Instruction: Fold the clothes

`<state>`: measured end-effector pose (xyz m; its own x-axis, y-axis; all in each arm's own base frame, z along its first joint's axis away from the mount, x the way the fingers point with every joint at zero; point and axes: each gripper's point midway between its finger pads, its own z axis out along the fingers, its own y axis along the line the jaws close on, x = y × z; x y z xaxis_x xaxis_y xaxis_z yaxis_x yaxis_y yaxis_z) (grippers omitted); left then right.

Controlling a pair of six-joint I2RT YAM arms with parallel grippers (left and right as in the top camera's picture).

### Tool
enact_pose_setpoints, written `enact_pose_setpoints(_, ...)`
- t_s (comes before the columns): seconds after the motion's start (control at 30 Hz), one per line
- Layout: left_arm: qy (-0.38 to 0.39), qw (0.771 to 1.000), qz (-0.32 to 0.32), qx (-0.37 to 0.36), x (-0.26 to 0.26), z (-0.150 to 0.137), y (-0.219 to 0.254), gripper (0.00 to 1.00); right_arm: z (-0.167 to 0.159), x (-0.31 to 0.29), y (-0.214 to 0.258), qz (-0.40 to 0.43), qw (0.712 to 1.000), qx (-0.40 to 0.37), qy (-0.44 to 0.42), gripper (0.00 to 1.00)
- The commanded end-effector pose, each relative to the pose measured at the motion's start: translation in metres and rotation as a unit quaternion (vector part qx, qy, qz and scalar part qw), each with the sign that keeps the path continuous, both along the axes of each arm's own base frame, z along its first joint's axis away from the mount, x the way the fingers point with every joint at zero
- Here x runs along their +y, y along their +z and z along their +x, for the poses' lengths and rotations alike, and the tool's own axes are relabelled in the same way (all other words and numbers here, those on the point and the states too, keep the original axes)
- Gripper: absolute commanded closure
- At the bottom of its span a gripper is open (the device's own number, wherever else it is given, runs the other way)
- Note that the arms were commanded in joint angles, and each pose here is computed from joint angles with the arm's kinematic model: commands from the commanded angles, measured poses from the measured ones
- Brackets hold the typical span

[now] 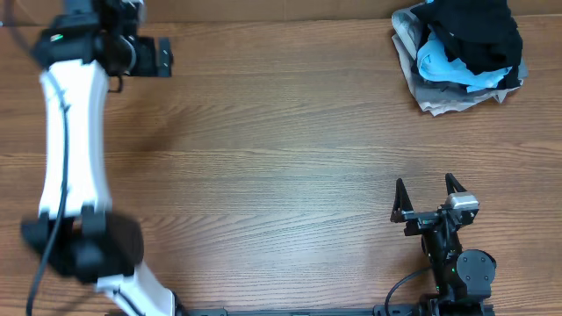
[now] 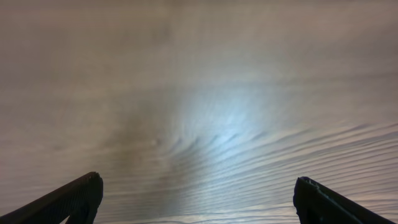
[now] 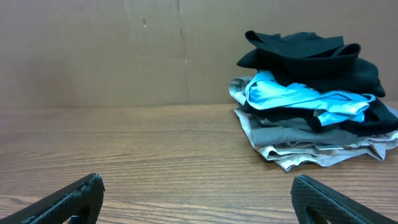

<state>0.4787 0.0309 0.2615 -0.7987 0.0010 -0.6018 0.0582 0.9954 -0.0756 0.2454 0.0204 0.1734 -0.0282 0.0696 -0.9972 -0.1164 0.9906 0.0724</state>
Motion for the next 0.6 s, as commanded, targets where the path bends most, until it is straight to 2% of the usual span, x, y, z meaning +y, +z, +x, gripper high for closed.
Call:
enact_pose_setpoints(0.0, -0.002, 0.996, 0.003, -0.09, -0.012, -0.031, 0.081, 0.0, 0.0, -0.002, -0.001, 0.002, 1.0, -0.003, -0.005, 0.0)
enact_pose_setpoints(0.17, 0.001, 0.989, 0.014, -0.146, -0.015, -0.069, 0.132, 0.0, 0.0, -0.002, -0.001, 0.002, 1.0, -0.003, -0.005, 0.0)
enact_pose_setpoints(0.27, 0.002, 0.982, 0.019, -0.188, -0.016, -0.078, 0.158, 0.0, 0.0, -0.002, -0.001, 0.002, 1.0, -0.003, -0.005, 0.0)
enact_pose_setpoints(0.4, -0.035, 0.966, -0.002, -0.256, -0.033, -0.071, 0.191, 0.0, 0.0, -0.002, -0.001, 0.002, 1.0, -0.003, -0.005, 0.0)
enact_pose_setpoints(0.57, -0.071, 0.949, -0.015, -0.308, -0.052, -0.06, 0.215, 0.0, 0.0, -0.002, -0.001, 0.002, 1.0, -0.003, -0.005, 0.0)
